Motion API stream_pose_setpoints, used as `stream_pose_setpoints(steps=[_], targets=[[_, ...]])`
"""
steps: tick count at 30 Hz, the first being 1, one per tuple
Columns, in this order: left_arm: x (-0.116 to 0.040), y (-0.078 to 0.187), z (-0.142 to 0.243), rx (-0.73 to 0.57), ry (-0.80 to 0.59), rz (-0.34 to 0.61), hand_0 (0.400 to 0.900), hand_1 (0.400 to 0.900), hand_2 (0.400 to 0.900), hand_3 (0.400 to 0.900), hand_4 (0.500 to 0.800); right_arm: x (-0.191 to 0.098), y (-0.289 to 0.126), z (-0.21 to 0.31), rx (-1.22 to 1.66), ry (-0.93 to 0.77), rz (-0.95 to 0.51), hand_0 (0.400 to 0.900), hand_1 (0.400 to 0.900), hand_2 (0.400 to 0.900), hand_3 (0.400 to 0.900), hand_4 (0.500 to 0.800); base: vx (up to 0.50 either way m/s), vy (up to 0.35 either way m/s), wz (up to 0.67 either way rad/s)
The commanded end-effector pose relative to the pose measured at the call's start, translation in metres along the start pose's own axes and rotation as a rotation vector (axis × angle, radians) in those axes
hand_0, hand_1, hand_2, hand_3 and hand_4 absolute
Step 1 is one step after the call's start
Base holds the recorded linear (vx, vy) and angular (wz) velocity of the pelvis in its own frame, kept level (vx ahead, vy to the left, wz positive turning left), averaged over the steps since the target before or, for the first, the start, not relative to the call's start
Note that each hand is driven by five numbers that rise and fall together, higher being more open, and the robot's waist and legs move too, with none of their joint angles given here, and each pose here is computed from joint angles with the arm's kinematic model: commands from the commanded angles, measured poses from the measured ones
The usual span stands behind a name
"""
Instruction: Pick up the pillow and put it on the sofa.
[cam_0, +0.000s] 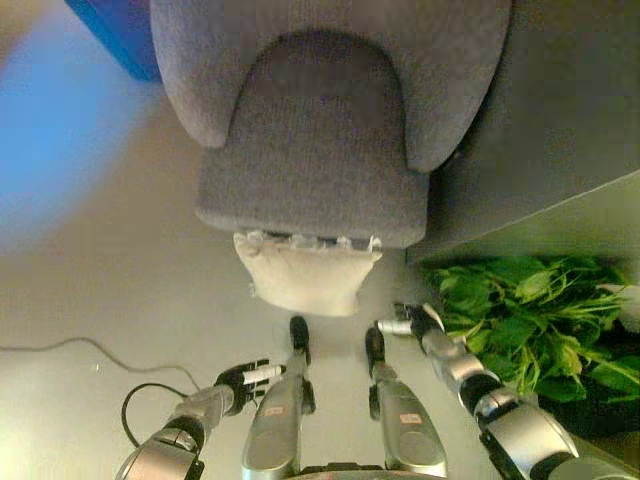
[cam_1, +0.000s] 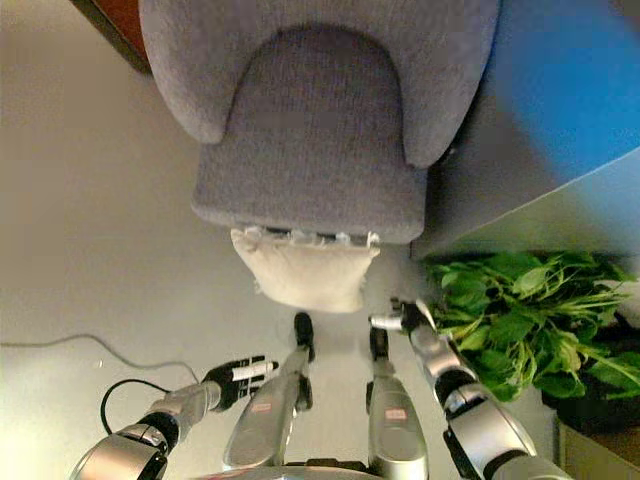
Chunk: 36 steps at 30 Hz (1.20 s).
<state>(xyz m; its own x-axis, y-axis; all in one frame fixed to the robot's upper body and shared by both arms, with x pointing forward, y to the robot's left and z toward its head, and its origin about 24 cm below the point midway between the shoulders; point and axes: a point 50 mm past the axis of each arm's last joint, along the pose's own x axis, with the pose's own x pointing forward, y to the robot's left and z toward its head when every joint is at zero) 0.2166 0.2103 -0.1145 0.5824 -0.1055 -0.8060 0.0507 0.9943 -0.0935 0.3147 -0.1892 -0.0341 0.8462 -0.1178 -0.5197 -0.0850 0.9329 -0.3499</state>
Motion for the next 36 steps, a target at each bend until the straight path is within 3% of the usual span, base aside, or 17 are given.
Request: stream_pose_setpoints(steps=[1, 9, 18, 26, 36], targets=[[-0.001, -0.001, -0.014, -0.025, 0.005, 0.016, 0.9, 0.9, 0.9, 0.9, 0.8, 0.0, -0.034, 0.049, 0.027, -0.184, -0.142, 0.9, 0.9, 0.9, 0.9, 0.8, -0.099, -0.01, 0.14], [-0.002, -0.03, -0.028, -0.062, -0.103, -0.087, 0.9, 0.9, 0.9, 0.9, 0.8, -0.011, -0.073, 0.111, 0.033, -0.423, -0.321, 0.9, 0.9, 0.9, 0.9, 0.8, -0.058, -0.004, 0.1], [-0.002, -0.053, -0.017, -0.077, -0.211, -0.183, 0.9, 0.9, 0.9, 0.9, 0.8, -0.017, -0.091, 0.155, 0.004, -0.52, -0.41, 0.9, 0.9, 0.9, 0.9, 0.8, -0.014, -0.005, 0.09], [-0.002, -0.075, -0.002, -0.083, -0.29, -0.269, 0.9, 0.9, 0.9, 0.9, 0.8, -0.026, -0.09, 0.204, -0.047, -0.607, -0.357, 0.9, 0.9, 0.9, 0.9, 0.8, -0.001, 0.051, 0.11], [-0.003, -0.075, -0.003, -0.081, -0.314, -0.288, 0.9, 0.9, 0.9, 0.9, 0.8, -0.033, -0.056, 0.232, -0.033, -0.706, -0.214, 0.9, 0.9, 0.9, 0.9, 0.8, -0.002, 0.032, 0.01]])
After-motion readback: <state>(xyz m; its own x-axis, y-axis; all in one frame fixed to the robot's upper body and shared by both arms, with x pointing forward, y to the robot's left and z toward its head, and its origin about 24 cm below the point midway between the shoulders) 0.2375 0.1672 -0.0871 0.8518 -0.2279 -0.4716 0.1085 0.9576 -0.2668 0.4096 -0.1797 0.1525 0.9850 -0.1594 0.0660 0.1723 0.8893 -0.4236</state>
